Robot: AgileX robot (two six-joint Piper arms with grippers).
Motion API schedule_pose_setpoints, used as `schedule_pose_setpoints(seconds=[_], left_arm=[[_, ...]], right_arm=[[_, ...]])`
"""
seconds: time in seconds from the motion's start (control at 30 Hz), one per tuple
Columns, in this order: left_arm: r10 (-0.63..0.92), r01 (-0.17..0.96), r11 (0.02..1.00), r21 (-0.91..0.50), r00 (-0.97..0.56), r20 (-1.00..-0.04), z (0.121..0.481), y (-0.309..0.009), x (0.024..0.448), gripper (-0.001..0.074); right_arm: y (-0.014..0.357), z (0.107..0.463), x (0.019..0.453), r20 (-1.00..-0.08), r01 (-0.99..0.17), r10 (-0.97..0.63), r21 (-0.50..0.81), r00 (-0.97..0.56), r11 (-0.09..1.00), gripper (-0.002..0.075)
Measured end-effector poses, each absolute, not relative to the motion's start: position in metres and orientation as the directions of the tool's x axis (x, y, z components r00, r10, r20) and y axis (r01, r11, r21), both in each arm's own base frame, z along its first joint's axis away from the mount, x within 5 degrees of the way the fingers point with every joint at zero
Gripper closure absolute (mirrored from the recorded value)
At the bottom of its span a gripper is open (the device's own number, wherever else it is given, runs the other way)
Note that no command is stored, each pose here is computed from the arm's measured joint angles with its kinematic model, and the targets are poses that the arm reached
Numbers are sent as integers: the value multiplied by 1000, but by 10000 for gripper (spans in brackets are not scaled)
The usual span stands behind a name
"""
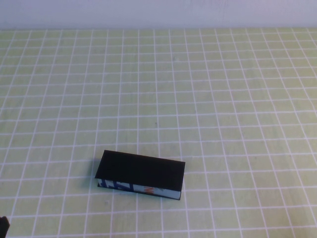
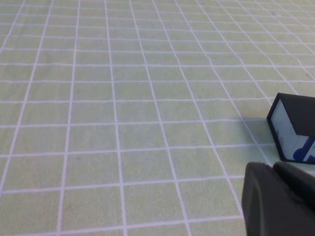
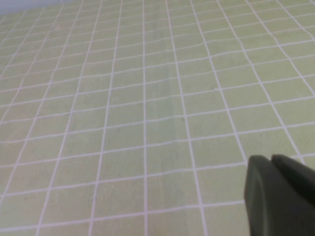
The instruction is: Return glasses to glasses case
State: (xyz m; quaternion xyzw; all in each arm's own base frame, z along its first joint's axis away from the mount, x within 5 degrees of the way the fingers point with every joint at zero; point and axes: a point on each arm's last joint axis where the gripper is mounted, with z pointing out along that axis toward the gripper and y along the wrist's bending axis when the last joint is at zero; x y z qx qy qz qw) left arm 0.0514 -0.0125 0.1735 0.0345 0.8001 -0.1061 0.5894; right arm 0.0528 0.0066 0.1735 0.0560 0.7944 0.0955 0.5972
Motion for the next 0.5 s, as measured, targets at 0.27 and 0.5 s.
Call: schedule_pose_setpoints(seconds=[0.27,0.5], left_arm=[[-70,180,975,-129,-303,-950,174,-12,51,738],[-70,180,975,-129,-303,-950,174,-12,51,738]], right_arm=[[7,174,53,-937,-25,207,223,-281,975,743],[7,174,53,-937,-25,209,225,-281,974,743]])
